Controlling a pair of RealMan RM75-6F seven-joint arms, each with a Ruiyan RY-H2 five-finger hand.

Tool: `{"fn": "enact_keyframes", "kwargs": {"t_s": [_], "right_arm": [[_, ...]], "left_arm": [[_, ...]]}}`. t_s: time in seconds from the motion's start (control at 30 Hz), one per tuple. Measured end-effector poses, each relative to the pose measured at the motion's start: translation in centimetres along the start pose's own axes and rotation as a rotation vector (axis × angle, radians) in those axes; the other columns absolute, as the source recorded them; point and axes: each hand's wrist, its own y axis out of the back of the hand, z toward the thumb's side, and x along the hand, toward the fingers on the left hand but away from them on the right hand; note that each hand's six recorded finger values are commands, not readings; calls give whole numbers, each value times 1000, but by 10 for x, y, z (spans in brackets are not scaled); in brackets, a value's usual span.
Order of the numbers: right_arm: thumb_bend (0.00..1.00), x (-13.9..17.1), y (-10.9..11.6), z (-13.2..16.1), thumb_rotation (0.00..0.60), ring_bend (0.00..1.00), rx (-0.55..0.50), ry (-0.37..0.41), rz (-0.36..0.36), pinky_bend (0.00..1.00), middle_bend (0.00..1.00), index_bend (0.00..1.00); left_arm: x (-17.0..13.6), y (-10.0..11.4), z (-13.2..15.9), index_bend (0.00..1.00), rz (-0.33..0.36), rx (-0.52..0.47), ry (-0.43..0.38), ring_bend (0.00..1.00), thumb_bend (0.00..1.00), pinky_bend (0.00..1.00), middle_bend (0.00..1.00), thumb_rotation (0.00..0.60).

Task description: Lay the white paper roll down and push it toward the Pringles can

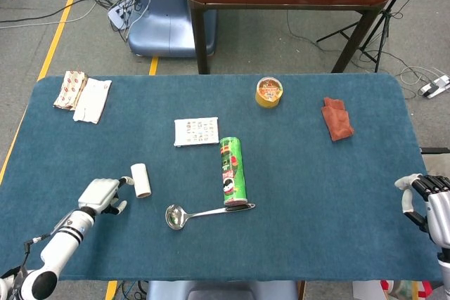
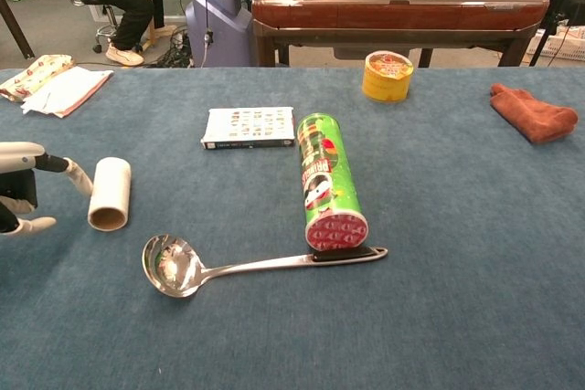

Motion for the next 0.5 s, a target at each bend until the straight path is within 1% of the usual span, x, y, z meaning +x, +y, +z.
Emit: {"fn": "enact_keyframes", "kwargs": {"t_s": [0.23,0.5], "right_arm": [[658,0,0,0,600,492,0,1,1,484,535,503],[658,-1,0,0,600,492,-1,-1,0,484,535,503]], "left_arm": [[1,3,9,294,8,-2,-21,967,429,1000,1000,600],[5,6,29,295,13,7,-60,967,429,1000,1000,600]]}}
